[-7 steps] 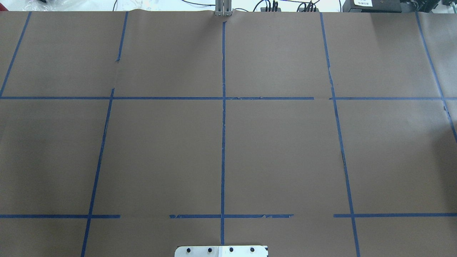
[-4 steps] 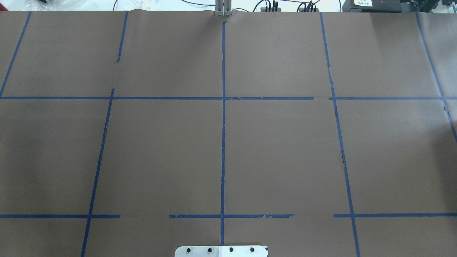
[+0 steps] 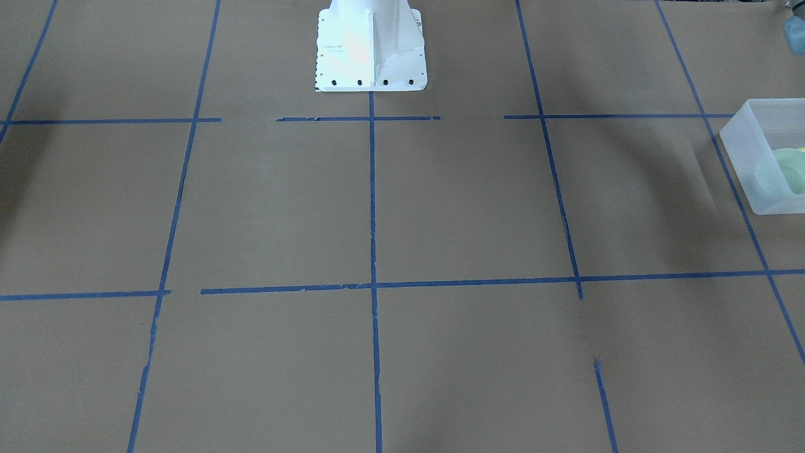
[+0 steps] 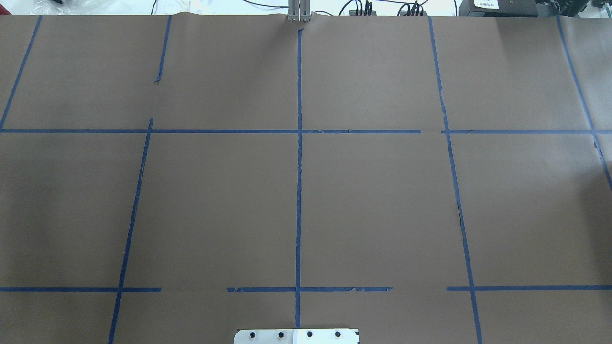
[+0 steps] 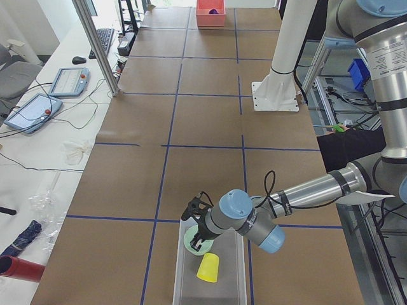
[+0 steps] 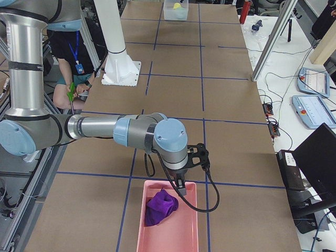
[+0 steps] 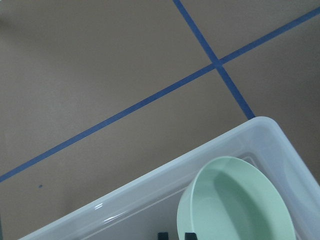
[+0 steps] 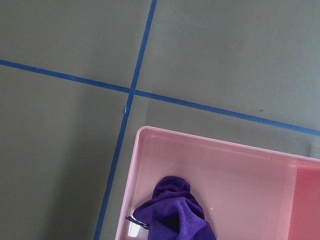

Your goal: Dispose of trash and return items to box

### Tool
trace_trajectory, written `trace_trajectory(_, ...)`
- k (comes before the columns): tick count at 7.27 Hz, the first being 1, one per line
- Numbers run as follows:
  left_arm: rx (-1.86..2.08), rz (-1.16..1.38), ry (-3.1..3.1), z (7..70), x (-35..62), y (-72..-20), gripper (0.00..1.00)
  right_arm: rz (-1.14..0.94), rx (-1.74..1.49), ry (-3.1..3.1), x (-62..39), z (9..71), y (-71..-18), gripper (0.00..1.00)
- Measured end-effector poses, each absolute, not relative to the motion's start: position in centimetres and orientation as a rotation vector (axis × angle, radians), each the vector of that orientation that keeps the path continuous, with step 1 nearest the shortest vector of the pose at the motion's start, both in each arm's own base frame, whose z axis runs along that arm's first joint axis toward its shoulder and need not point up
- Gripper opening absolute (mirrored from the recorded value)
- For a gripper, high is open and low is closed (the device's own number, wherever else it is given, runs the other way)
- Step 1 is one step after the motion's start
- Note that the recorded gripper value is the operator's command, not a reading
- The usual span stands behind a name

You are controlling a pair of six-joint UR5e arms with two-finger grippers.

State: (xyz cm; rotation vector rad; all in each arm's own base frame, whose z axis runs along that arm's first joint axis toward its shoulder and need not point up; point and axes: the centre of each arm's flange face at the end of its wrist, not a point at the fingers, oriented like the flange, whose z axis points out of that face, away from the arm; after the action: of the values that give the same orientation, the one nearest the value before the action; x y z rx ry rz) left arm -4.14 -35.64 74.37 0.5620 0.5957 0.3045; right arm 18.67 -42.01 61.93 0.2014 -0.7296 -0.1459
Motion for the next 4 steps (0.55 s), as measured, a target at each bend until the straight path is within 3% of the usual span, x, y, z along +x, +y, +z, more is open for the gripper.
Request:
trace_trajectory(2, 0.590, 0.315, 0.600, 73.0, -3.8, -36.4, 1.00, -0.133, 0.192, -0.731, 18.3, 61.8, -42.3, 1.00)
trace_trajectory(4, 0.547, 0.295, 0.603, 66.2, -3.5, -39.8, 1.00, -0.094, 0.170, -0.734, 16.6, 60.4, -43.3, 1.00)
